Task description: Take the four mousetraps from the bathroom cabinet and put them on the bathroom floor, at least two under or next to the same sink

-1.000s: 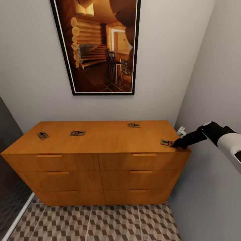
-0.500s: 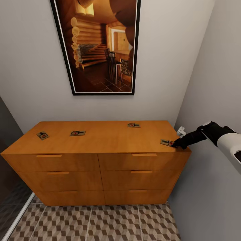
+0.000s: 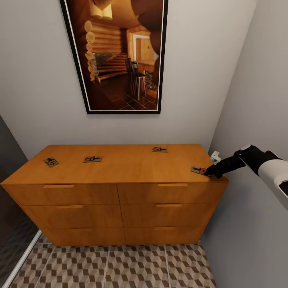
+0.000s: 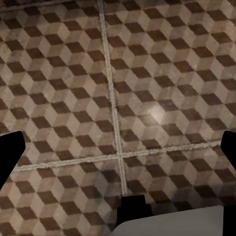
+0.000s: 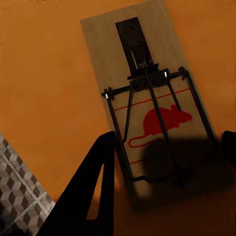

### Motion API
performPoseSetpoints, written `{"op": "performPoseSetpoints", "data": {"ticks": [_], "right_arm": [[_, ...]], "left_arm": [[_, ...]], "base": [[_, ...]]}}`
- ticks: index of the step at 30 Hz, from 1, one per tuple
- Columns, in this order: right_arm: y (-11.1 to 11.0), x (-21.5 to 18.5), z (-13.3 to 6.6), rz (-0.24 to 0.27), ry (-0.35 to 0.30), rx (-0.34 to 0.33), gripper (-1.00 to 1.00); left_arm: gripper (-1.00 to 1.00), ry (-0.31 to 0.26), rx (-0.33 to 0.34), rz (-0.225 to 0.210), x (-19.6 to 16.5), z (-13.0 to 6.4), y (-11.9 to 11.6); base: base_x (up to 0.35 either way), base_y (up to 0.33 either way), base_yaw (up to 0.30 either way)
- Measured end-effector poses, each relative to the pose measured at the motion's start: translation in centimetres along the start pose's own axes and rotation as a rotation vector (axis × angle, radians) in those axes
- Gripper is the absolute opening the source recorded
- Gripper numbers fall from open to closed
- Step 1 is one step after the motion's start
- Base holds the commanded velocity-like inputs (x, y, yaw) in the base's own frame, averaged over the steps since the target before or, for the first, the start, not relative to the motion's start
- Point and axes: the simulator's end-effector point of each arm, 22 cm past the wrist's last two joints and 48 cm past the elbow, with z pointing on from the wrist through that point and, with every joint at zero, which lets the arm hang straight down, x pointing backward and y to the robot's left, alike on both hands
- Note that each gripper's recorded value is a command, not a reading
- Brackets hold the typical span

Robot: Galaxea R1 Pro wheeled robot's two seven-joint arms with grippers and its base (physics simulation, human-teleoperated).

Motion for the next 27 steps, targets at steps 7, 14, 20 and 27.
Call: {"op": "performPoseSetpoints", "data": {"ticks": [7,14,20,27], "right_arm": [[-0.1,-0.5,0.0,-0.029,0.006,0.007,-1.00],[0.0,-3.6,-0.8,-0.065,-0.020,0.024,-1.00],[0.1,-5.3,-1.2,-0.071,-0.031,0.034,-1.00],[0.1,-5.6,-1.2,-0.073,-0.032,0.036,-1.00]], "left_arm": [[1.00,0.001,0.000,0.000,0.0,0.0,0.0],[1.00,0.001,0.000,0.000,0.0,0.0,0.0],[1.00,0.000,0.000,0.000,0.0,0.0,0.0],[1.00,0.000,0.001,0.000,0.0,0.0,0.0]], "base": [[0.000,0.000,0.000],[0.000,0.000,0.000],[-0.104,0.047,0.000],[-0.244,0.157,0.000]]}}
